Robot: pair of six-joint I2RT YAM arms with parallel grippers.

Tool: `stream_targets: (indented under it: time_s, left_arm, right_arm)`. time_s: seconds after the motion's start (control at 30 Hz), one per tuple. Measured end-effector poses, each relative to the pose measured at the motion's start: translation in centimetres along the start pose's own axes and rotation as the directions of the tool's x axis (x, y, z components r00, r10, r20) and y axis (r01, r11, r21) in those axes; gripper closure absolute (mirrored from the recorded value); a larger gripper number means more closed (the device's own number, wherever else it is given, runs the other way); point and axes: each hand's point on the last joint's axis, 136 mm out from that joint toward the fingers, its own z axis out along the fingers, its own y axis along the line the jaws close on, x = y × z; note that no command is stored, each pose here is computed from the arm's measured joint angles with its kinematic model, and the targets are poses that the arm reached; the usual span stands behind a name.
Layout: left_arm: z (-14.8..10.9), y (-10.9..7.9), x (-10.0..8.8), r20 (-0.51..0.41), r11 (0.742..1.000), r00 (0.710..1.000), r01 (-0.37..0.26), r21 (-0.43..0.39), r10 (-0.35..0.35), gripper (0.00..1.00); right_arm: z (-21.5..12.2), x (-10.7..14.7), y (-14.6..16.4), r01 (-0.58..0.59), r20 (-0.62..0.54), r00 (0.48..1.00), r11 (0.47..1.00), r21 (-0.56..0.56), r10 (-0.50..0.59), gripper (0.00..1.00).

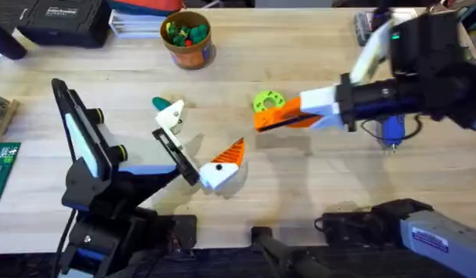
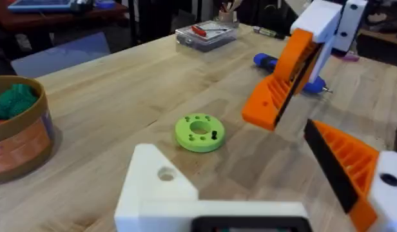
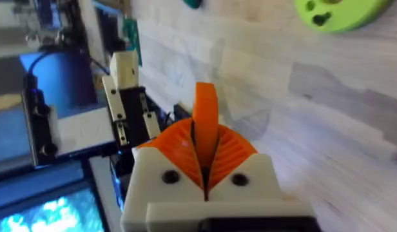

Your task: Pick up the gripper from the table and insert it into the empty holder that is missing its gripper. Then pick up a screw, insert it into the mounting hole, and use the screwdriver to tighten it. Finally, clean up the table by picking up the vegetable and placing it into the bucket.

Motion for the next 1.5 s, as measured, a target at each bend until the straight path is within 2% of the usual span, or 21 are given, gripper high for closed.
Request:
stream_targets:
  time_s: [0.2, 0.3, 0.43, 0.53, 0.7, 0.93, 1.2, 1.5]
  left_arm:
    - [0.0, 0.0, 0.0, 0.0, 1.0, 1.0, 0.0, 0.0, 0.0, 0.015]
    - [0.0, 0.0, 0.0, 0.0, 1.0, 1.0, 0.0, 0.0, 0.0, 0.015]
    - [0.0, 0.0, 0.0, 0.0, 1.0, 1.0, 0.0, 0.0, 0.0, 0.015]
    - [0.0, 0.0, 0.0, 0.0, 1.0, 1.0, 0.0, 0.0, 0.0, 0.015]
    - [0.0, 0.0, 0.0, 0.0, 1.0, 1.0, 0.0, 0.0, 0.0, 0.015]
    - [0.0, 0.0, 0.0, 0.0, 1.0, 1.0, 0.0, 0.0, 0.0, 0.014]
    - [0.0, 0.0, 0.0, 0.0, 1.0, 1.0, 0.0, 0.0, 0.0, 0.015]
    - [0.0, 0.0, 0.0, 0.0, 1.0, 1.0, -0.001, -0.001, 0.001, 0.015]
  right_arm:
    - [2.6, -0.2, 0.9, 0.055, -0.073, 0.996, 0.997, -0.061, -0.06, 0.991]
    - [3.6, -1.4, 2.4, 0.142, -0.062, 0.986, 0.978, -0.151, -0.153, 0.992]
    - [4.2, -2.8, 3.9, 0.194, -0.048, 0.976, 0.947, -0.257, -0.213, 0.992]
    - [4.9, -3.3, 4.3, 0.172, -0.075, 0.976, 0.932, -0.318, -0.206, 0.992]
    - [6.8, -2.8, 4.2, 0.08, -0.187, 0.968, 0.915, -0.395, -0.165, 0.992]
    - [9.0, -1.1, 5.6, 0.055, -0.285, 0.937, 0.891, -0.45, -0.202, 0.992]
    - [10.6, -0.2, 5.0, -0.021, -0.358, 0.922, 0.906, -0.422, -0.145, 0.992]
    - [11.3, -1.1, 7.8, 0.05, -0.345, 0.909, 0.884, -0.465, -0.232, 0.992]
